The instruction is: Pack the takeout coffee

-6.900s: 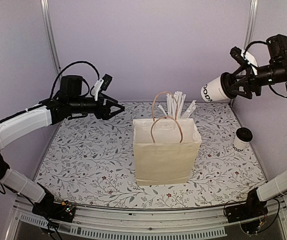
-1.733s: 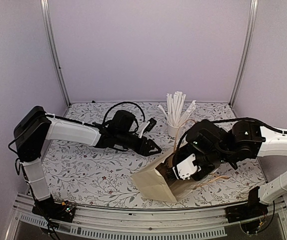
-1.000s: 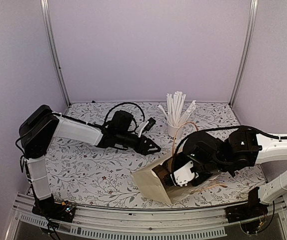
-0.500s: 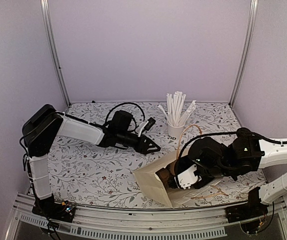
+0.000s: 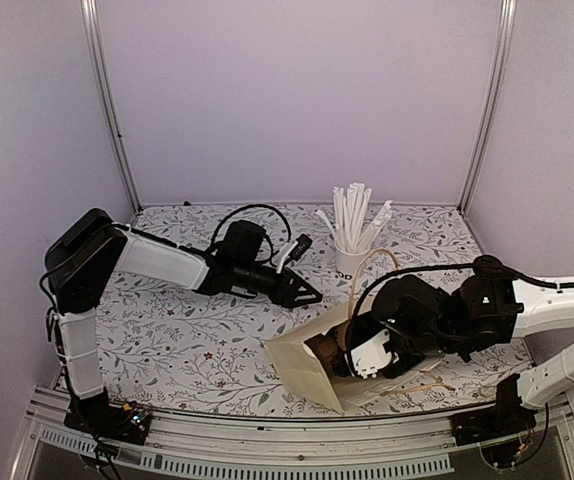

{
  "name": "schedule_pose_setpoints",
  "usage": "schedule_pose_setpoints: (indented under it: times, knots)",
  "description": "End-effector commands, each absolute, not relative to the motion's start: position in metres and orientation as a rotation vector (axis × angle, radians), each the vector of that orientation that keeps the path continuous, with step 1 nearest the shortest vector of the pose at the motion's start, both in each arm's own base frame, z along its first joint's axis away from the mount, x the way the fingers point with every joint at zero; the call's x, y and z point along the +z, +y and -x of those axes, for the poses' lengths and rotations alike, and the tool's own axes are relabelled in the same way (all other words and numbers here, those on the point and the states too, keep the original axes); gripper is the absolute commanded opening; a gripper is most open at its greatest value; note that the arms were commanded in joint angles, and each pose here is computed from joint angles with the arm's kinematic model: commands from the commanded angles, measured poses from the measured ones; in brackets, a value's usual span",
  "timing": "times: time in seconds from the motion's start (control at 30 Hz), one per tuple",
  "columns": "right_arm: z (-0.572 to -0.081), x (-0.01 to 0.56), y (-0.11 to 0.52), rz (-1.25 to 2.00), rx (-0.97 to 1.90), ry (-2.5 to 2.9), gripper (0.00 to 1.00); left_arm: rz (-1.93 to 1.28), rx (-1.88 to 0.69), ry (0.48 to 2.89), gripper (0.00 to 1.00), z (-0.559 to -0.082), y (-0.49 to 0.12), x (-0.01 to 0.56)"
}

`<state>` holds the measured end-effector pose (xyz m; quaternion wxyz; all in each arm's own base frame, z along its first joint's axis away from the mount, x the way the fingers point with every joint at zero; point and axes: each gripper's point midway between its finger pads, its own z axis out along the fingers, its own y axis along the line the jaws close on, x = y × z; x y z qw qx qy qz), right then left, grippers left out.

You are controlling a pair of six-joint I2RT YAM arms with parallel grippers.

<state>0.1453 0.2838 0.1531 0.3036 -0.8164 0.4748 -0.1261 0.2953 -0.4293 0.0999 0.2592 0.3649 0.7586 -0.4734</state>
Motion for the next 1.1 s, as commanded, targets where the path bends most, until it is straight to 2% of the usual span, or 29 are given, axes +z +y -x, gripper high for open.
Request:
schedule_pose_setpoints:
  times: [0.0, 0.47, 0.6, 1.07]
  knots:
    - [-0.149, 0.155, 0.292, 2.136, -0.310, 1.286, 0.44, -1.002, -1.299, 2.010, 0.60, -0.296, -0.428, 0.103]
    - [-0.165, 0.148, 0.300, 2.171, -0.244, 1.392, 0.43, -1.023, -1.363, 2.029, 0.59, -0.285, -0.423, 0.091]
    - [-0.149, 0.137, 0.303, 2.311, -0.034, 1.570, 0.42, -1.014, -1.369, 2.024, 0.59, -0.283, -0.415, 0.091]
    - [-0.110, 0.128, 0.300, 2.554, 0.231, 1.777, 0.39, -0.981, -1.357, 2.026, 0.59, -0.278, -0.389, 0.094]
